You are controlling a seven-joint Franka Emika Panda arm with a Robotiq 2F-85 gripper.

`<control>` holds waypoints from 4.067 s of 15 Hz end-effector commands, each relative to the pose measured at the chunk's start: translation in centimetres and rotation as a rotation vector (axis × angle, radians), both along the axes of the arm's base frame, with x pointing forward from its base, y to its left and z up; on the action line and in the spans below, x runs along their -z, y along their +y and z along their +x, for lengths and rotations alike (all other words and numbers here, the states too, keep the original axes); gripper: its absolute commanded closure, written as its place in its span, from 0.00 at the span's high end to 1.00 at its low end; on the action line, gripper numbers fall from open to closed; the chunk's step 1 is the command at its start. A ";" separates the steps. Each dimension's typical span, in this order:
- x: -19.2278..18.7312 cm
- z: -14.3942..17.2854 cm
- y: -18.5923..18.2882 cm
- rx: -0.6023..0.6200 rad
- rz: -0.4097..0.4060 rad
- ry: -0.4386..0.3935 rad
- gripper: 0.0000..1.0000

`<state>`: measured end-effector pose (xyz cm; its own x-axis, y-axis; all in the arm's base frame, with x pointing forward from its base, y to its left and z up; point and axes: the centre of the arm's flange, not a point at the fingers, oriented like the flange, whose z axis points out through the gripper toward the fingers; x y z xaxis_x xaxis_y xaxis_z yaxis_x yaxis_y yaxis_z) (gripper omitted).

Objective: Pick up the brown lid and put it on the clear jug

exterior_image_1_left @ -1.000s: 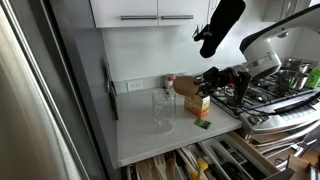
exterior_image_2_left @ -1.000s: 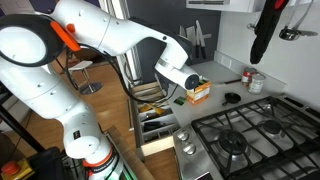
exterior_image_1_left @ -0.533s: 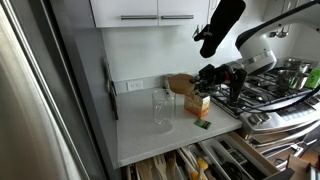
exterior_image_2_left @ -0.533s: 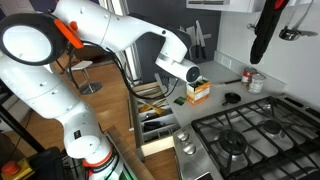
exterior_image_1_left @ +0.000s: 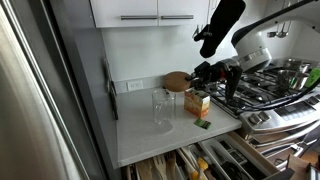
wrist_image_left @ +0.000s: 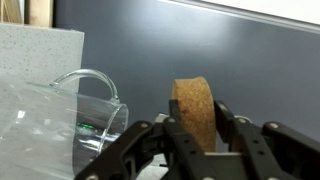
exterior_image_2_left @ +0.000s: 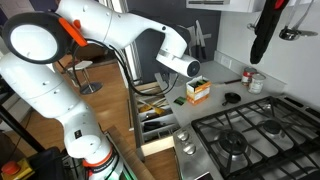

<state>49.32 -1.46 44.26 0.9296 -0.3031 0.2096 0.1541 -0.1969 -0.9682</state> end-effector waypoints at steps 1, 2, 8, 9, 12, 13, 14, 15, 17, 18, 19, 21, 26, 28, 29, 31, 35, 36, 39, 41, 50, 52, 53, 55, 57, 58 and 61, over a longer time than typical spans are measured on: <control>-0.5 2.6 1.2 -0.013 -0.025 0.053 0.13; -0.5 3.0 1.5 -0.016 -0.030 0.066 0.13; -0.7 5.6 2.0 -0.033 -0.123 0.143 0.13; -0.9 6.1 1.9 -0.031 -0.146 0.150 0.13; -1.2 7.2 1.9 -0.033 -0.197 0.162 0.13; -1.2 7.6 2.0 -0.036 -0.212 0.167 0.13; -1.3 7.9 2.2 -0.039 -0.228 0.171 0.13; -1.3 8.3 2.4 -0.043 -0.238 0.174 0.13; -1.3 9.0 2.7 -0.037 -0.255 0.186 0.13; -1.3 9.3 2.8 -0.029 -0.259 0.195 0.13; -1.3 9.7 2.8 -0.017 -0.265 0.205 0.13; -1.3 10.3 2.8 0.011 -0.275 0.219 0.13; -1.3 10.9 2.7 0.047 -0.270 0.250 0.13; -1.5 10.8 2.5 0.047 -0.269 0.257 0.13; -1.6 10.7 2.5 0.047 -0.271 0.263 0.13; -1.7 10.5 2.3 0.047 -0.263 0.269 0.13; -2.2 9.9 1.8 0.033 -0.235 0.266 0.13; -2.2 9.8 1.8 0.029 -0.231 0.266 0.13; -2.2 9.3 2.0 -0.003 -0.211 0.267 0.13; -2.2 9.0 2.0 -0.025 -0.208 0.270 0.13; -1.4 8.9 2.3 -0.047 -0.236 0.284 0.13; -1.3 8.8 2.2 -0.048 -0.239 0.286 0.13; -1.3 8.8 2.3 -0.049 -0.242 0.288 0.13; -1.1 8.8 2.2 -0.044 -0.250 0.286 0.13; -1.2 8.9 2.2 -0.035 -0.248 0.279 0.13; -1.2 8.9 2.2 -0.035 -0.246 0.279 0.13; -1.1 8.9 2.3 -0.036 -0.244 0.281 0.13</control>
<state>58.69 0.93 45.42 0.9711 -0.2385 0.0068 -0.0957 -0.4155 -0.9045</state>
